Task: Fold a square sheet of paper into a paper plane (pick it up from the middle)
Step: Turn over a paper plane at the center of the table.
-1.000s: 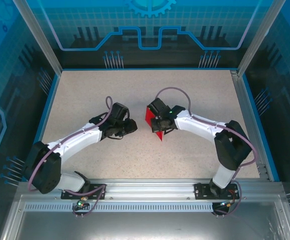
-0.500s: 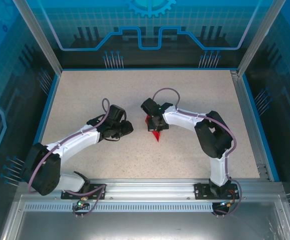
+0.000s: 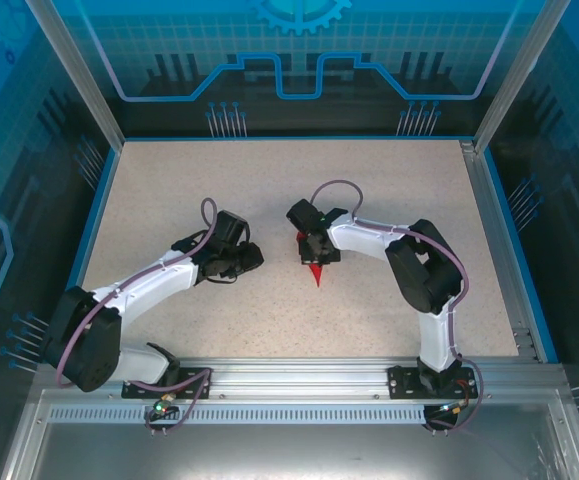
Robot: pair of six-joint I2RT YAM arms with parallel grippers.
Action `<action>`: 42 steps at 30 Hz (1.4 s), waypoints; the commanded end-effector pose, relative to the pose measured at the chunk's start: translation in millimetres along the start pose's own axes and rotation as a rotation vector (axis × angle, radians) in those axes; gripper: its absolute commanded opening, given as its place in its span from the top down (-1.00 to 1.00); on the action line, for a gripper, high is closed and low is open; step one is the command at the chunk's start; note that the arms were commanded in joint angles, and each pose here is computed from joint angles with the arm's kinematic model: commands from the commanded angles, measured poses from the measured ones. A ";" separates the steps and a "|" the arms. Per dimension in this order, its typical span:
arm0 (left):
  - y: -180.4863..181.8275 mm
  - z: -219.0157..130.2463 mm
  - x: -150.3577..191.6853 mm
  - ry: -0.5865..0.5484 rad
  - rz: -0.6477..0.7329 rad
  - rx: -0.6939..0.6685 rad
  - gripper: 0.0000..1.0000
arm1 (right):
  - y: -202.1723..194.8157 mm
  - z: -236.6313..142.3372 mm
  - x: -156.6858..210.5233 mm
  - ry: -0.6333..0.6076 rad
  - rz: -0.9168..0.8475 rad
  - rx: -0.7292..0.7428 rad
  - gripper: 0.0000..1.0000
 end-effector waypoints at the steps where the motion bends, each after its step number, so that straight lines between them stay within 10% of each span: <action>1: -1.3 -1.5 -5.3 -0.012 0.022 0.008 0.28 | -5.4 10.0 7.8 0.044 -0.003 0.013 0.68; 42: 1.0 8.4 1.5 0.035 0.021 -0.003 0.28 | -0.4 36.8 22.1 0.124 -0.009 0.089 0.41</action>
Point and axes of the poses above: each hand's point on the last joint's axis, 136 mm out from that joint toward the fingers, its own z axis out along the fingers, its own y axis along the line the jaws close on, x = y × z, the point moved 1 cm from there along -z, back along the fingers, and after that the axes turned 9 degrees about z, right-handed, at the moved point
